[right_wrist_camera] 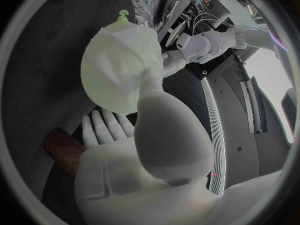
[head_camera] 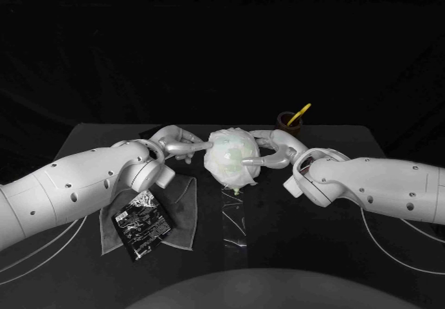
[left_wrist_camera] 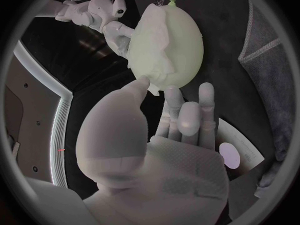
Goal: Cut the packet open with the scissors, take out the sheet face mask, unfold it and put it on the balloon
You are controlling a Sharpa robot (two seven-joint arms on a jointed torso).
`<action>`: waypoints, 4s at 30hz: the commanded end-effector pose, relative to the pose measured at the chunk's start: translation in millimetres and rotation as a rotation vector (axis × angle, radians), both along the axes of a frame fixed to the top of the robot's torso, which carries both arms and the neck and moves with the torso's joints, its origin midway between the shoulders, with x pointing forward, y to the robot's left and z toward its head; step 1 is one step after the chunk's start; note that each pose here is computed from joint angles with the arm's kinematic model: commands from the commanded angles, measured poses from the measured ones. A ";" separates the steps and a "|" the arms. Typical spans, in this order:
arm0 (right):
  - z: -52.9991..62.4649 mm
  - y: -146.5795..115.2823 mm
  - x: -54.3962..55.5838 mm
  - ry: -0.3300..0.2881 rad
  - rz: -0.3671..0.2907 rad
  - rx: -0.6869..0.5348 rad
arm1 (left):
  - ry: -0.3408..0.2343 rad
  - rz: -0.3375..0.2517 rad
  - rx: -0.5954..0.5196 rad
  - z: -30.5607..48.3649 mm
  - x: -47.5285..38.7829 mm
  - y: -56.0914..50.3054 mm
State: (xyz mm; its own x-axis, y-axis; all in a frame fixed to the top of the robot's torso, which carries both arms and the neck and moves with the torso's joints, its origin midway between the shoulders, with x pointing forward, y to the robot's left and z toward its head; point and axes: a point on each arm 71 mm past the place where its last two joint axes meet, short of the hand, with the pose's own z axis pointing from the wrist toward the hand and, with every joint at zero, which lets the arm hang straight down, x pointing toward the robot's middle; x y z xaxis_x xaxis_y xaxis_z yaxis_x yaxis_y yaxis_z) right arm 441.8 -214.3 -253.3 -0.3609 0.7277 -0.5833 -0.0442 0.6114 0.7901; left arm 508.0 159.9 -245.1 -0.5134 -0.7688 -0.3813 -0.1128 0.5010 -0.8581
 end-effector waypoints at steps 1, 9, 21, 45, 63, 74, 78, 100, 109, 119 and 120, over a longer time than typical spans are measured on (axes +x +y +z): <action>-1.8 1.3 -1.0 0.005 0.012 -0.006 | 0.007 -0.052 -0.049 1.5 -2.6 -6.0; -1.9 1.7 -0.9 0.006 0.012 -0.006 | 0.011 -0.054 -0.056 1.3 -2.1 -7.7; -2.1 1.9 -0.7 0.006 0.013 -0.006 | 0.005 -0.069 -0.053 0.7 -1.6 -14.3; -2.4 0.8 -0.7 0.006 0.010 -0.008 | -0.025 0.019 -0.073 1.5 4.4 -7.1; -2.9 0.7 -0.6 0.006 0.007 -0.009 | 0.005 0.031 -0.032 -3.3 8.3 1.2; -3.4 1.3 -0.6 0.007 0.008 -0.009 | -0.001 0.036 0.006 -5.0 11.5 3.9; -3.5 1.6 -0.6 0.007 0.009 -0.009 | -0.005 0.037 0.022 -5.8 13.3 5.1; -2.8 1.8 -1.0 0.001 0.008 0.001 | 0.003 0.001 0.036 -8.8 17.6 5.3; 2.4 -2.1 -6.4 -0.023 0.001 0.054 | 0.010 0.012 0.037 -9.3 17.8 13.5; 12.0 -12.7 -26.3 -0.007 -0.013 0.134 | 0.027 0.059 -0.014 -9.1 11.9 30.5; 13.2 -15.0 -29.0 -0.003 -0.019 0.144 | 0.030 0.067 -0.028 -9.2 10.1 33.1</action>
State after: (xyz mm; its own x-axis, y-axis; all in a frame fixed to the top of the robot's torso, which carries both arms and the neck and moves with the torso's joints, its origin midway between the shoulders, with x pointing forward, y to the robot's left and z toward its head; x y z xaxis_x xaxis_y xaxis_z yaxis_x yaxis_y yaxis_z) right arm 415.7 -229.3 -243.0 -0.3526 0.7851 -0.5093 -0.0303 0.5344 0.8447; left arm 520.3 193.7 -255.0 -0.4788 -0.7849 -0.3933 -0.1588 0.5181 -0.8404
